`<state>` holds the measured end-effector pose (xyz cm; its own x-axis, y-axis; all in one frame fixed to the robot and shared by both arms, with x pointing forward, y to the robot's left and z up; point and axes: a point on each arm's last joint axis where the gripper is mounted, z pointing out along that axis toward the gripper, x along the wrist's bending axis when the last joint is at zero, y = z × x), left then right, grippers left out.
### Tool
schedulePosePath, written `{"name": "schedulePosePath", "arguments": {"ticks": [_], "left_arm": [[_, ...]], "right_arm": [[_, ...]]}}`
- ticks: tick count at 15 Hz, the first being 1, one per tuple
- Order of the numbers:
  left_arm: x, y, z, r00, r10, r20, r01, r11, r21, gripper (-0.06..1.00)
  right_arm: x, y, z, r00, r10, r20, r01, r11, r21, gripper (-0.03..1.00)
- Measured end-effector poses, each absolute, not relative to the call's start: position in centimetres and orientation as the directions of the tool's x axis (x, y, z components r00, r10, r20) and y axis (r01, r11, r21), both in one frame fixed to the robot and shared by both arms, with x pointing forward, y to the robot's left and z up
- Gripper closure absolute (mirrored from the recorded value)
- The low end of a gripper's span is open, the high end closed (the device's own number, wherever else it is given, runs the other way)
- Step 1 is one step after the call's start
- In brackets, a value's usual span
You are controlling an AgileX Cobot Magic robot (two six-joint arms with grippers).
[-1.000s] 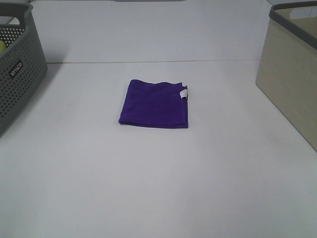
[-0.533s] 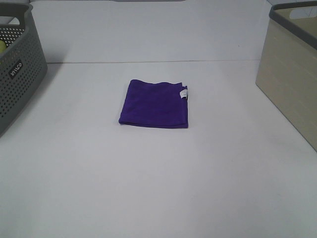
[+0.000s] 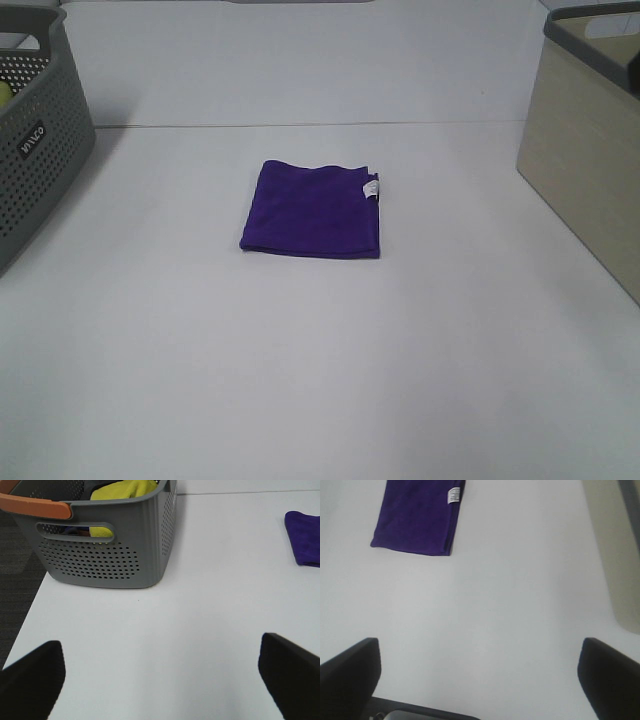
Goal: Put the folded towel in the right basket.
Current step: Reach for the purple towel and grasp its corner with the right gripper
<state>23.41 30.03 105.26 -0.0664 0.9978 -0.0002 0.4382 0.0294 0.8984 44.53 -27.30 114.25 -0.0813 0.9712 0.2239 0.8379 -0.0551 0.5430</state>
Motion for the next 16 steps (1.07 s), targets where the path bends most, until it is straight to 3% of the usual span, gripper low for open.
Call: {"name": "schedulePosePath", "arguments": {"ticks": [6,10,16], "left_arm": [[23.4,30.0,105.3,-0.066,0.998,0.000,0.438,0.029,0.898,-0.05],[23.4,30.0,105.3,-0.066,0.998,0.000,0.438,0.029,0.898,-0.05],[23.4,30.0,105.3,-0.066,0.998,0.000,0.438,0.029,0.898,-0.05]], "right_arm": [[56.9,-21.8,107.6,-0.161,0.938,0.308,0.921,0.031,0.389,-0.01],[65.8,-17.2,100.0,-0.183,0.918,0.353,0.954,0.079,0.291,-0.01],[71.4,-15.7,93.8,-0.183,0.910,0.371,0.966,0.096,0.241,-0.01]]}}
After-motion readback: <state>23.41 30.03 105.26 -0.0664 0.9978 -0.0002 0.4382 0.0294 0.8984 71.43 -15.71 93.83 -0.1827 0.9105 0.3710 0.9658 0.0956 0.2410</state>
